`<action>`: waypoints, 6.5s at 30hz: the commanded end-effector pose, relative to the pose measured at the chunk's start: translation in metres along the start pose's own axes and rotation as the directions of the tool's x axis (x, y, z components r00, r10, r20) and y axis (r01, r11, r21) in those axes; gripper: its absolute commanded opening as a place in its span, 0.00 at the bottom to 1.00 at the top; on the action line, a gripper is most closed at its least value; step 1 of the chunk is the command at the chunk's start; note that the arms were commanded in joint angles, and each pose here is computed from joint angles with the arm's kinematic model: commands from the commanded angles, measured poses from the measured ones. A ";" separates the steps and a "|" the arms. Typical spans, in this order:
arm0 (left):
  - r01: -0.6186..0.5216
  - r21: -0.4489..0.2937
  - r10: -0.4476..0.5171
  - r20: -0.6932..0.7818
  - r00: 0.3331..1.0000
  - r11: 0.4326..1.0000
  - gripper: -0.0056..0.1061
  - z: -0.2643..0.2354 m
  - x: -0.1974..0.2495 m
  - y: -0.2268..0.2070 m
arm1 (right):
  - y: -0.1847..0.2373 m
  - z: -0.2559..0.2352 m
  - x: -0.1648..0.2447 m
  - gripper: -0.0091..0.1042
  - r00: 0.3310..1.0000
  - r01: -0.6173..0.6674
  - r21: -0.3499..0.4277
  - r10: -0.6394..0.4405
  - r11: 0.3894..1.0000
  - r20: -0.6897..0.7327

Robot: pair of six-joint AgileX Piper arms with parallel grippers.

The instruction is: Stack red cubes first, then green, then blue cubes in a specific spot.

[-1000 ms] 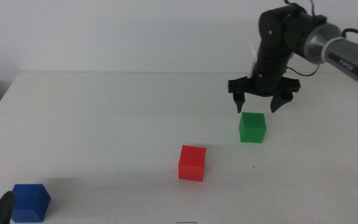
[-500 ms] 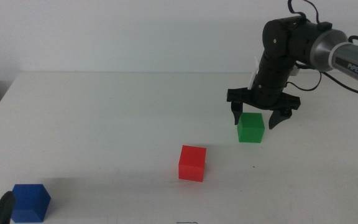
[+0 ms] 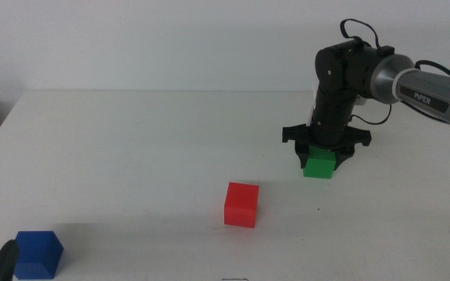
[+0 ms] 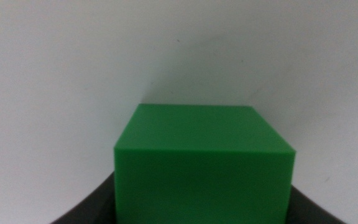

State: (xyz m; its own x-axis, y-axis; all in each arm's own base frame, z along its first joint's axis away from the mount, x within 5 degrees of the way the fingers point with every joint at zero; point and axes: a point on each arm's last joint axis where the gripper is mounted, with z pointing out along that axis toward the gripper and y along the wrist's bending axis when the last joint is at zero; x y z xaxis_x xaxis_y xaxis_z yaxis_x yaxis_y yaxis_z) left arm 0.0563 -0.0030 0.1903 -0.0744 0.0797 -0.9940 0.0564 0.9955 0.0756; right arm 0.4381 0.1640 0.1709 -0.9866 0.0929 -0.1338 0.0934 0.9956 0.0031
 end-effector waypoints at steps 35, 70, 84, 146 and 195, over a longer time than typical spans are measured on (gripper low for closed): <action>0.008 -0.007 -0.008 0.098 0.995 1.000 0.85 -0.002 -0.009 0.001 | 0.122 -0.126 0.116 0.07 0.982 0.034 -0.028 -0.028 0.999 0.189; 0.008 -0.007 -0.008 0.098 0.995 1.000 0.85 -0.002 -0.009 0.001 | 0.117 -0.117 0.122 0.07 0.992 0.080 -0.041 -0.076 0.996 0.099; 0.008 -0.007 -0.008 0.098 0.995 1.000 0.85 -0.002 -0.009 0.001 | 0.109 -0.109 0.117 0.07 0.995 0.032 -0.009 -0.031 0.999 0.097; 0.008 -0.007 -0.008 0.098 0.995 1.000 0.85 -0.002 -0.009 0.001 | -0.049 -0.258 0.213 0.73 0.722 0.517 -0.123 -0.353 0.847 0.595; 0.064 -0.108 -0.122 -0.715 0.688 0.992 0.85 0.058 -0.121 0.030 | -0.121 -0.275 0.309 0.73 0.237 0.781 0.034 -0.346 0.624 0.908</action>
State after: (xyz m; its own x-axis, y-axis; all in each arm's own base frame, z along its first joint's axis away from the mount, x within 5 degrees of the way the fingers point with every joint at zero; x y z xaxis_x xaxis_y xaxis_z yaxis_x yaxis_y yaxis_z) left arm 0.1158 0.0147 0.2942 -0.7563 -0.0149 -0.6541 -0.0558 0.9976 0.0418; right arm 0.0829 0.0749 0.3880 -0.2119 -0.3824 -0.8994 -0.7278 0.6759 -0.1159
